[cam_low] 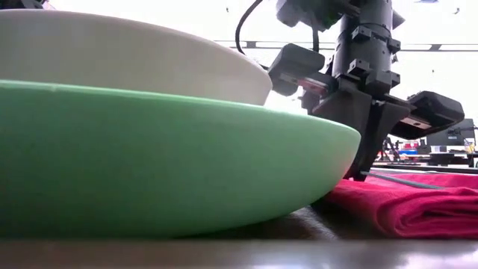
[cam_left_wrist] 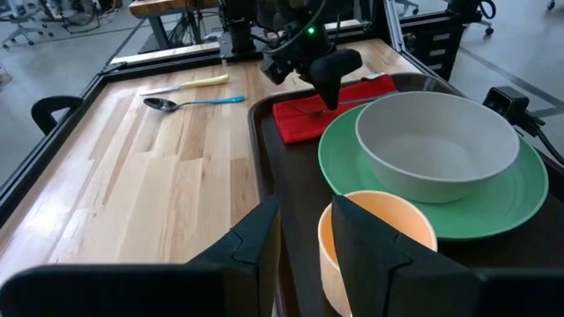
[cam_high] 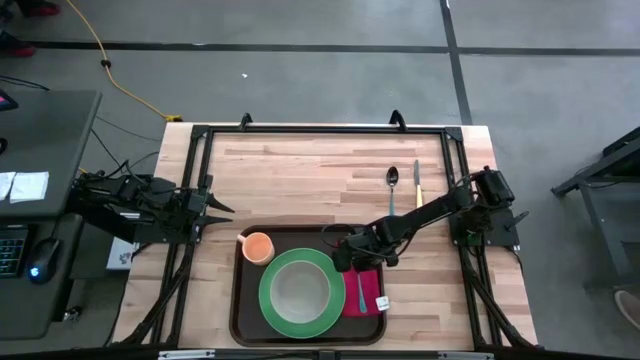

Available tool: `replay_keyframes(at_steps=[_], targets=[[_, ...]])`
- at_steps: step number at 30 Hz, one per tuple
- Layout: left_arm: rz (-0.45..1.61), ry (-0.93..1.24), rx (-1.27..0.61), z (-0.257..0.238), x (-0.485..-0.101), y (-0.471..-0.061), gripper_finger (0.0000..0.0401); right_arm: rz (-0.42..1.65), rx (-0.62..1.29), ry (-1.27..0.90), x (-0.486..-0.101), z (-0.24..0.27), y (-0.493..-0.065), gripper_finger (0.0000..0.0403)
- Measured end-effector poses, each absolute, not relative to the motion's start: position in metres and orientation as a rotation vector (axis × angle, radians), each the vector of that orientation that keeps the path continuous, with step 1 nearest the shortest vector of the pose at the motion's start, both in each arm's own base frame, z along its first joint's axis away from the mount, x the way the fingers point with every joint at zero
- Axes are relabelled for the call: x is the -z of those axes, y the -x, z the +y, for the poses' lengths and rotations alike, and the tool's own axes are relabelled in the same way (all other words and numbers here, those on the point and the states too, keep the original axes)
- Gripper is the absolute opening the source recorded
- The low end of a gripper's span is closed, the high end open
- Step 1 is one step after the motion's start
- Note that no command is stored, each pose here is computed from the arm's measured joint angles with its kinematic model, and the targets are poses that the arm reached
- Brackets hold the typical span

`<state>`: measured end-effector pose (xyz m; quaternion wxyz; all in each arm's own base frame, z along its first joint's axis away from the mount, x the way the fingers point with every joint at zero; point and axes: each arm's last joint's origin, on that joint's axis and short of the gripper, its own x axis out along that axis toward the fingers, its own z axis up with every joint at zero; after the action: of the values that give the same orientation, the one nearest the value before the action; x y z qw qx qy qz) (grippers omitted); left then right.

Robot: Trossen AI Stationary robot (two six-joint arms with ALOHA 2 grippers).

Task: Set up tray
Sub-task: Put the blue fork on the red napkin

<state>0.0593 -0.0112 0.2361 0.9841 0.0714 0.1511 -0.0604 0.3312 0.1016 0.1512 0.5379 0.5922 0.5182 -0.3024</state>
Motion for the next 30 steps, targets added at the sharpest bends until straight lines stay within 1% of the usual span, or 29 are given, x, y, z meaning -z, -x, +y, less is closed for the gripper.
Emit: replay_keyframes(at_steps=[19,30], targets=[[0.306,-0.141,0.121,-0.0112,-0.2359,-0.0593,0.0136,1.186,0.760,-1.372,-0.1504,0.0998,-0.3306,0.0000],[0.306,-0.141,0.121,-0.0112,-0.2359,-0.0593,0.0136,1.203,0.752,-1.383,-0.1505,0.1004,-0.3305,0.0002]])
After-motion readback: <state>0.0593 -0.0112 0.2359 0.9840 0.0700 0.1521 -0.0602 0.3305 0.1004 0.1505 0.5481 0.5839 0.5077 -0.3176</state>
